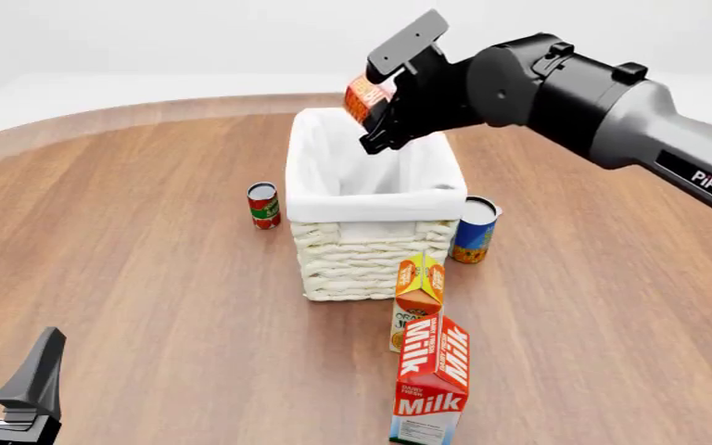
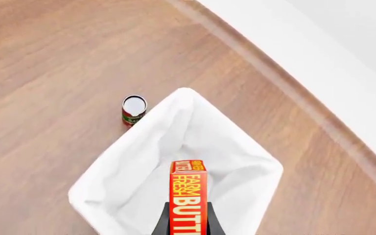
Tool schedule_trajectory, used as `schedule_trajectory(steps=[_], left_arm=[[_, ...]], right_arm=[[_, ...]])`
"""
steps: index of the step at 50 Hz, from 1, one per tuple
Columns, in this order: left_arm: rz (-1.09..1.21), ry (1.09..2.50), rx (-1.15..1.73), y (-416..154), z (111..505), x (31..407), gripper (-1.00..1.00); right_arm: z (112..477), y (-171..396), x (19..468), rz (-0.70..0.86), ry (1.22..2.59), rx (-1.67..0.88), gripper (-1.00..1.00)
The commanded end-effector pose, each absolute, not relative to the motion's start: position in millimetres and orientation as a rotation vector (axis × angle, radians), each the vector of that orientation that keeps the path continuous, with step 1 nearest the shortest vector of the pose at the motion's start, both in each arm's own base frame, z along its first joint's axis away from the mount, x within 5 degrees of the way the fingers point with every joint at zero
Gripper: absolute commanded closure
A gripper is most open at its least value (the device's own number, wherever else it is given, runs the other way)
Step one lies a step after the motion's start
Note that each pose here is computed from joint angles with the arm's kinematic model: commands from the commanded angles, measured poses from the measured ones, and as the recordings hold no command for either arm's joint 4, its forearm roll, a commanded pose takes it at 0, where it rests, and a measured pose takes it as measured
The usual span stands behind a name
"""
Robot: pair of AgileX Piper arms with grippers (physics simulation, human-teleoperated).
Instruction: Pick up the butter and put it in the basket.
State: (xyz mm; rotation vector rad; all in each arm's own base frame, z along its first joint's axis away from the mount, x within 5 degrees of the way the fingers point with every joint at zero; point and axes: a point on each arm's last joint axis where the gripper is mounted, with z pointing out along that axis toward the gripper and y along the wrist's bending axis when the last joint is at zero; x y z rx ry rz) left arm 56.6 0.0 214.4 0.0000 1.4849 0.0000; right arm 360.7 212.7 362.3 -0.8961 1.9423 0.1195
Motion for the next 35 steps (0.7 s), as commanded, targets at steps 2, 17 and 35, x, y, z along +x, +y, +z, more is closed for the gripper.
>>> schedule_trajectory(steps=[2,17,35], left_arm=[[0.0,1.485,0.0,0.0,214.4,56.6,-1.0],[0.0,1.485,0.0,0.0,214.4,56.6,-1.0],[0.0,1.485,0.0,0.0,214.4,56.6,-1.0]], right_arm=[[362.2,213.7,364.5,0.112,1.952,-0.905,1.0],[341.7,215.4,374.7,0.082,1.991,-0.956,1.0],[338.5,217.1,385.7,0.067,1.996,-0.97,1.0]])
